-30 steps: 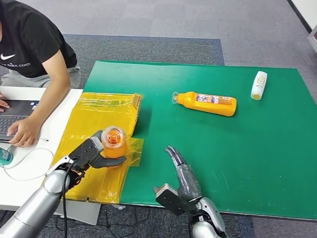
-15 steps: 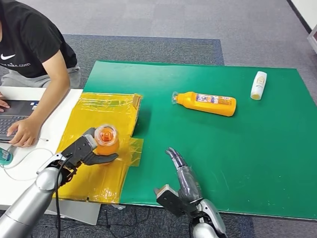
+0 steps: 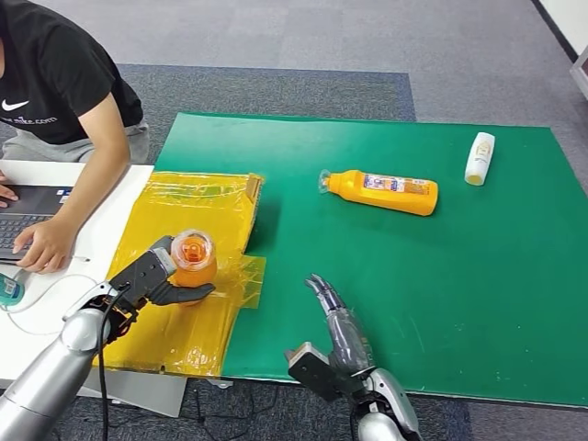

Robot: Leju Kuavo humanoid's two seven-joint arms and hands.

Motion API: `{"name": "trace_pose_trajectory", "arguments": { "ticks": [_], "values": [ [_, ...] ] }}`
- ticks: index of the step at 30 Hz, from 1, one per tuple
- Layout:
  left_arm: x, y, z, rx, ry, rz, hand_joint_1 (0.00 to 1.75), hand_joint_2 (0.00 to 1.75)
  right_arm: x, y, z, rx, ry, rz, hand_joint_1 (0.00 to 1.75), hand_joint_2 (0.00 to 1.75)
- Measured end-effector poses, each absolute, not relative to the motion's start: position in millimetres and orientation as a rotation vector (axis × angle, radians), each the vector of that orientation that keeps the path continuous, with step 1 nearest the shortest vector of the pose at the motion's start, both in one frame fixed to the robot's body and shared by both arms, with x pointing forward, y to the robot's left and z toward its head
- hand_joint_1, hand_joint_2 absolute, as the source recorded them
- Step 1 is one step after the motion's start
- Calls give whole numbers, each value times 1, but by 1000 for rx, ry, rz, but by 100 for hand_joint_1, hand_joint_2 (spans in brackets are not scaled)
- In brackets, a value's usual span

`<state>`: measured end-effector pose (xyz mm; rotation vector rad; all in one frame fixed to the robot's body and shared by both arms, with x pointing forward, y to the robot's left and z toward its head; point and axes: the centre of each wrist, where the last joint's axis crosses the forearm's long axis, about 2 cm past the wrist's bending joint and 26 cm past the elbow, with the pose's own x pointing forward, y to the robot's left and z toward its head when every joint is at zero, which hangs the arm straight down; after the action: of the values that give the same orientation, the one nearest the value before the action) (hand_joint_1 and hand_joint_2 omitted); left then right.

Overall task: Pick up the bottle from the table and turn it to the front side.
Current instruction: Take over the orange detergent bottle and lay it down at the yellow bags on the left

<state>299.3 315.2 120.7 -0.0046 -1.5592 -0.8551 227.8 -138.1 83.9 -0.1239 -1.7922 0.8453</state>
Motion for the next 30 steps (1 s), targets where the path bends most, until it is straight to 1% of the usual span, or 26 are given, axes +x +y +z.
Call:
{"name": "trace_pose_trajectory", "arguments": {
  "ticks": [30],
  "values": [
    [306,306,119,39,-1524,-904,175,175,232,-132,82,-96,-1749,875,0,175]
  ]
}}
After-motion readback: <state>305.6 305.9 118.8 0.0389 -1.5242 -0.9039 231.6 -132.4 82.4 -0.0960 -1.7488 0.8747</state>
